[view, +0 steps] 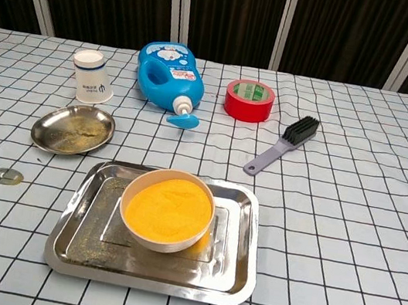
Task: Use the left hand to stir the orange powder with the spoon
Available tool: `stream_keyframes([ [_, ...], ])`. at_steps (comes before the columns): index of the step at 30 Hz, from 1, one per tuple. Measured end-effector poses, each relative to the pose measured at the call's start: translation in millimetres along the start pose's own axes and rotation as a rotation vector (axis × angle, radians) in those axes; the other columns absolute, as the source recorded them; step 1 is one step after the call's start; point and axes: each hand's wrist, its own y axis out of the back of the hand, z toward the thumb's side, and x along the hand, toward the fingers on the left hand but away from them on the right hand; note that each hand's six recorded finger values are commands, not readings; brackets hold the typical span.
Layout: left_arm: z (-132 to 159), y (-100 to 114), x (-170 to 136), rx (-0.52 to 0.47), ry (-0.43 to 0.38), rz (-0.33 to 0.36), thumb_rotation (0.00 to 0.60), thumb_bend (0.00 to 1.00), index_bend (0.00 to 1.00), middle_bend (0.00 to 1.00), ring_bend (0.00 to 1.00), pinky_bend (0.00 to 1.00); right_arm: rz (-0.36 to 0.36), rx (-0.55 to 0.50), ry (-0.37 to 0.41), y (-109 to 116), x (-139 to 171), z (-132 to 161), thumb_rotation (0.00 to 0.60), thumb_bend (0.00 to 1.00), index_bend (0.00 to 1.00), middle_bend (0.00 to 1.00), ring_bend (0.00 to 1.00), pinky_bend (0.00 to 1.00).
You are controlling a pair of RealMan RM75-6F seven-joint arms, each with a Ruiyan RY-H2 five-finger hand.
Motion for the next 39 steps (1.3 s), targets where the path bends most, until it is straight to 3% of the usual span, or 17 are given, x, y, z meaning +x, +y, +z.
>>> stream_keyframes([
  [32,7,-5,9,-0.005,-0.001,-0.030,0.600,0.09,0.00,0.00,0.00,0.00,0.002,-0.012,-0.003,1,1,-1,0.600,0.31,0.00,0.00,0.00,0.00],
  [34,9,-5,14,-0.008,-0.005,-0.037,0.600,0.12,0.00,0.00,0.00,0.00,0.003,-0.011,-0.003,1,2,0,0.600,0.31,0.00,0.00,0.00,0.00],
  [36,11,-5,23,-0.001,-0.014,-0.039,0.600,0.18,0.06,0.00,0.00,0.00,0.003,-0.009,-0.004,1,2,-1,0.600,0.31,0.00,0.00,0.00,0.00],
  [39,17,-6,39,0.002,-0.022,-0.039,0.600,0.25,0.30,0.00,0.00,0.02,0.000,-0.011,-0.008,1,2,-1,0.600,0.31,0.00,0.00,0.00,0.00],
])
